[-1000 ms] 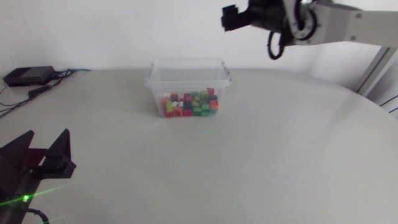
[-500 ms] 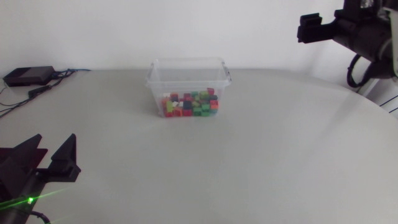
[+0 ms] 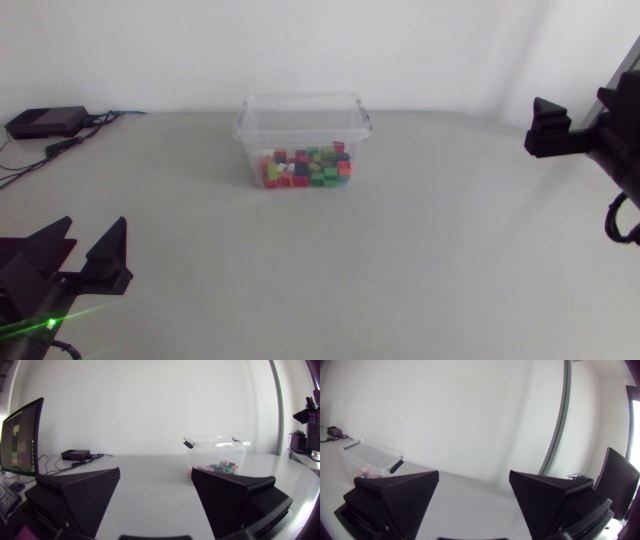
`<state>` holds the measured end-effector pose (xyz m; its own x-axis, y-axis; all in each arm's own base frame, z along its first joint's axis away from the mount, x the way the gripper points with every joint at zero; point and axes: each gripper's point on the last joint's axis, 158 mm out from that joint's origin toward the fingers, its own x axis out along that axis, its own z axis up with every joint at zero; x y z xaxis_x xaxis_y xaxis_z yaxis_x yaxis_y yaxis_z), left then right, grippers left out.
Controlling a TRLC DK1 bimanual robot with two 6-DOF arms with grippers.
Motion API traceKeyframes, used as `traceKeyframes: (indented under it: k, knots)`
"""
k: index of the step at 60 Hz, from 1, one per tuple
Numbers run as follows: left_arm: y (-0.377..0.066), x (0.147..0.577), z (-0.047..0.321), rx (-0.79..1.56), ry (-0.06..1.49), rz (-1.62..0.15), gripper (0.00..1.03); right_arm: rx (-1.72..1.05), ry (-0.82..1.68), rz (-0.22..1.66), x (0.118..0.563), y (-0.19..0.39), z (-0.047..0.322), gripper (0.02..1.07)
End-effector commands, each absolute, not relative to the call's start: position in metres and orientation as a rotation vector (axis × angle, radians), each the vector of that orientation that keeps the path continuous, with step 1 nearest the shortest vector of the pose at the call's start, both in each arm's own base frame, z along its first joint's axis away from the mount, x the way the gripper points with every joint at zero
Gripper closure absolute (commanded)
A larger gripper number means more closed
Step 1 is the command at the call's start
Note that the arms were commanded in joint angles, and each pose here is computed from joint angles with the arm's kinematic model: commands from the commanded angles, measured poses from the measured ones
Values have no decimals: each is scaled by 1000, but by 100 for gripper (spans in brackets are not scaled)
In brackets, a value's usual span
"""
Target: Place the duplo bricks in the container
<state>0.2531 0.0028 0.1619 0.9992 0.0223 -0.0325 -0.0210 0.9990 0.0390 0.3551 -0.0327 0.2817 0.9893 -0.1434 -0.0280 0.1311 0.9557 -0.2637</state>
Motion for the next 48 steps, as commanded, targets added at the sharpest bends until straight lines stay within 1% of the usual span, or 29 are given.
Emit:
traceKeyframes:
  k: [1, 12, 20, 31, 48]
  knots:
    - [6, 253, 155, 53, 44, 37, 4, -283, 51, -152, 343, -37, 267, 6]
    - [10, 253, 155, 55, 42, 52, 4, -258, 47, -159, 323, -37, 248, 6]
    - [11, 253, 155, 55, 43, 54, 4, -243, 82, -160, 314, -37, 226, 6]
    - [17, 253, 155, 54, 43, 80, 4, -243, 110, -156, 299, -36, 205, 6]
    - [13, 253, 154, 40, 47, 57, 4, -172, 86, -123, 280, -27, 191, 6]
